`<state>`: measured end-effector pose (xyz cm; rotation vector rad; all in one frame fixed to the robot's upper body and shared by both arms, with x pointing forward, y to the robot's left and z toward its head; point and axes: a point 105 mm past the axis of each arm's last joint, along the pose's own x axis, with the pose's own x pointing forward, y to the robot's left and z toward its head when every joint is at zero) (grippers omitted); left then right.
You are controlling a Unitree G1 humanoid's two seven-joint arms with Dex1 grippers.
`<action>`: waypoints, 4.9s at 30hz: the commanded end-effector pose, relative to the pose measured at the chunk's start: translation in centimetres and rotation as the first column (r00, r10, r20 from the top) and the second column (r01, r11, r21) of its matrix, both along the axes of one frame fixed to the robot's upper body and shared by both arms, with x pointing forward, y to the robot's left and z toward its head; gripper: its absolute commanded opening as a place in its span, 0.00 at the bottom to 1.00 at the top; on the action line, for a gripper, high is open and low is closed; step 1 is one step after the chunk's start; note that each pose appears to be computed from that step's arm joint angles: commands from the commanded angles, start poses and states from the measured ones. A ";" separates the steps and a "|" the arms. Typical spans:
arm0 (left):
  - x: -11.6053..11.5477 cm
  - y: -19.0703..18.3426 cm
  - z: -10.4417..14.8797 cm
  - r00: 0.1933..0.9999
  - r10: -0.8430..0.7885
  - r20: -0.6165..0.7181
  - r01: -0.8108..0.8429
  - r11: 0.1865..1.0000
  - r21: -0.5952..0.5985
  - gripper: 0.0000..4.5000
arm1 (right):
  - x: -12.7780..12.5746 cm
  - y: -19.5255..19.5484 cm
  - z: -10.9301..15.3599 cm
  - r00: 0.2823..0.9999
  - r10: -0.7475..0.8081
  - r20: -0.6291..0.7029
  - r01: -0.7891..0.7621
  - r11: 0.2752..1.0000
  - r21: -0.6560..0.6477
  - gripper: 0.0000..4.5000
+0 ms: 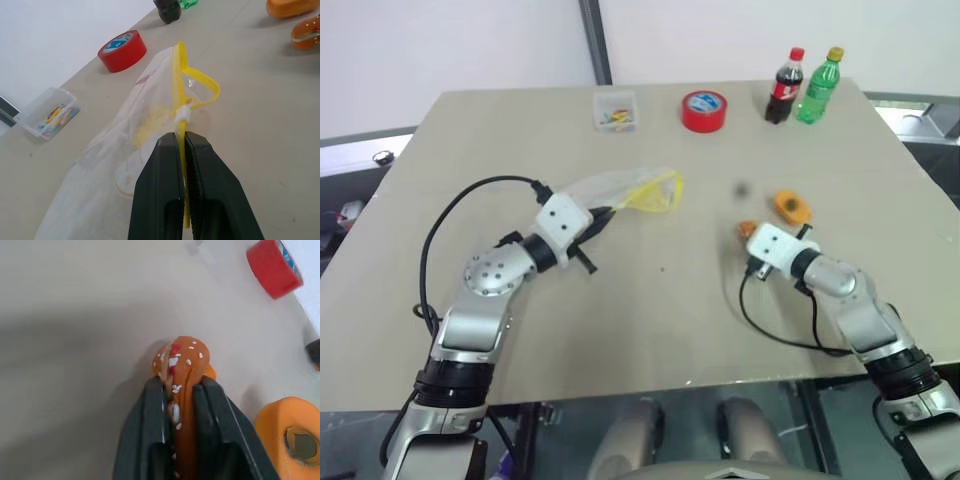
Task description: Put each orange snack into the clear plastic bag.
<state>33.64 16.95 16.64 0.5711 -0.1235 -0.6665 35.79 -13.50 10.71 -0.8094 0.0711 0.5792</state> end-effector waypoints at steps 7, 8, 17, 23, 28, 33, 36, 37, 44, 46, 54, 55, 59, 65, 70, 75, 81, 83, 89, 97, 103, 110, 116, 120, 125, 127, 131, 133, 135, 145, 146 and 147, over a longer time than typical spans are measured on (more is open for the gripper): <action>-1.7 -1.8 2.2 0.990 -0.133 0.055 0.137 0.989 -0.058 0.00 | -2.4 6.9 5.8 0.959 0.273 -0.082 -0.212 0.877 0.430 0.02; -1.9 -2.0 2.2 0.987 -0.147 0.057 0.150 0.987 -0.058 0.00 | -2.4 7.6 5.8 0.954 0.287 -0.087 -0.222 0.870 0.440 0.02; -5.0 -4.1 1.1 0.953 -0.301 0.033 0.302 0.953 -0.020 0.00 | -1.6 11.2 6.7 0.918 0.369 -0.148 -0.227 0.791 0.568 0.02; -6.3 -3.9 -0.5 0.937 -0.348 -0.030 0.348 0.938 -0.006 0.00 | -1.1 12.8 7.3 0.877 0.429 -0.217 -0.165 0.692 0.703 0.02; -6.3 -3.4 -1.2 0.943 -0.330 -0.049 0.331 0.944 -0.002 0.00 | -1.1 15.5 5.5 0.831 0.477 -0.285 -0.124 0.660 0.741 0.02; -5.7 -2.7 -1.5 0.959 -0.280 -0.044 0.281 0.960 0.004 0.00 | -1.7 16.8 5.1 0.813 0.519 -0.265 -0.194 0.669 0.717 0.24; -5.3 -2.3 -1.5 0.970 -0.239 -0.038 0.238 0.971 -0.020 0.00 | -1.2 16.4 5.2 0.846 0.473 -0.247 -0.181 0.690 0.700 0.56; -5.1 -2.1 -1.5 0.975 -0.220 -0.037 0.219 0.975 -0.031 0.00 | -1.1 16.0 5.2 0.854 0.458 -0.246 -0.171 0.695 0.698 0.66; -3.6 -0.6 -2.0 0.996 -0.080 -0.032 0.078 0.995 -0.058 0.00 | -2.6 11.9 5.9 0.863 0.449 -0.231 -0.185 0.707 0.682 0.84; -3.0 -0.1 -1.9 0.999 -0.041 -0.026 0.039 0.997 -0.073 0.00 | -3.2 10.4 6.3 0.875 0.439 -0.203 -0.206 0.718 0.665 0.84; -1.5 0.3 -1.0 0.999 0.037 0.014 -0.035 0.996 -0.085 0.00 | -4.3 6.0 8.7 0.908 0.408 -0.097 -0.272 0.748 0.605 0.99; -1.4 -0.1 -0.6 0.999 0.030 0.033 -0.027 0.996 -0.081 0.00 | -4.3 6.0 8.7 0.905 0.414 -0.097 -0.279 0.750 0.600 0.99; -1.6 -2.4 1.0 0.993 -0.052 0.109 0.058 0.997 -0.051 0.00 | -2.7 6.7 7.7 0.930 0.349 -0.116 -0.223 0.785 0.577 0.99; -1.7 -3.9 2.8 0.978 -0.094 0.186 0.095 0.995 0.003 0.00 | 0.1 8.3 5.9 0.952 0.285 -0.111 -0.204 0.862 0.464 0.99; -1.7 -3.8 3.5 0.967 -0.086 0.240 0.068 0.994 0.082 0.00 | 2.2 10.6 6.2 0.955 0.296 -0.036 -0.255 0.874 0.414 0.99; -1.9 -3.8 4.2 0.951 -0.082 0.299 0.034 0.986 0.164 0.00 | 2.8 14.7 7.3 0.918 0.391 0.071 -0.383 0.823 0.420 0.99; -2.4 -4.0 3.5 0.954 -0.084 0.289 0.024 0.978 0.205 0.00 | 2.7 15.3 6.6 0.892 0.429 0.141 -0.451 0.832 0.323 0.99; -2.4 -4.1 3.2 0.956 -0.079 0.284 0.020 0.978 0.207 0.00 | 2.3 14.9 6.4 0.882 0.448 0.147 -0.472 0.832 0.292 0.99; -2.2 -4.3 2.3 0.970 -0.042 0.238 0.006 0.989 0.151 0.00 | 1.2 11.4 5.8 0.901 0.416 0.124 -0.434 0.869 0.239 0.99; -1.3 -4.3 2.4 0.975 -0.034 0.221 0.010 0.994 0.111 0.00 | -2.3 4.8 9.3 0.938 0.345 0.043 -0.330 0.845 0.421 0.99; -1.1 -4.6 2.6 0.972 -0.046 0.229 0.023 0.994 0.106 0.00 | -0.9 1.1 10.2 0.991 0.131 0.033 -0.131 0.880 0.456 0.99; -1.4 -4.9 2.6 0.972 -0.068 0.226 0.046 0.994 0.102 0.00 | 2.5 -3.6 5.2 0.986 -0.141 -0.091 0.164 0.925 0.341 0.99; -1.5 -4.6 2.6 0.973 -0.059 0.224 0.037 0.994 0.099 0.00 | 4.9 -5.7 3.7 0.962 -0.248 -0.116 0.273 0.893 0.358 0.99; -1.5 -4.3 2.7 0.973 -0.047 0.224 0.024 0.995 0.101 0.00 | 5.8 -6.6 3.3 0.951 -0.286 -0.120 0.310 0.879 0.361 0.99; -1.5 -4.2 2.7 0.974 -0.038 0.225 0.016 0.995 0.098 0.00 | 6.1 -6.9 2.7 0.951 -0.287 -0.118 0.311 0.883 0.352 0.72; -1.5 -4.1 2.8 0.973 -0.036 0.226 0.014 0.995 0.098 0.00 | 6.2 -7.1 2.6 0.951 -0.294 -0.099 0.310 0.893 0.326 0.53; -1.4 -4.0 2.9 0.973 -0.032 0.228 0.010 0.995 0.095 0.00 | 6.3 -7.5 2.6 0.949 -0.308 -0.063 0.313 0.905 0.287 0.23; -1.4 -4.0 2.9 0.973 -0.031 0.227 0.010 0.996 0.094 0.00 | 6.3 -7.5 2.8 0.952 -0.302 -0.045 0.302 0.912 0.277 0.23; -1.3 -4.0 2.9 0.974 -0.030 0.226 0.010 0.996 0.089 0.00 | 5.9 -7.1 3.7 0.965 -0.261 -0.022 0.255 0.918 0.302 0.23; -1.7 -4.4 2.7 0.973 -0.052 0.223 0.031 0.995 0.095 0.00 | -4.7 2.4 9.7 0.932 0.356 -0.075 -0.250 0.777 0.577 0.23; -1.8 -4.4 2.7 0.973 -0.057 0.224 0.036 0.994 0.099 0.00 | -4.8 2.6 9.8 0.932 0.355 -0.076 -0.248 0.777 0.579 0.23; -1.9 -4.5 2.6 0.973 -0.063 0.223 0.041 0.994 0.103 0.00 | -4.9 2.9 10.0 0.930 0.359 -0.076 -0.249 0.770 0.587 0.23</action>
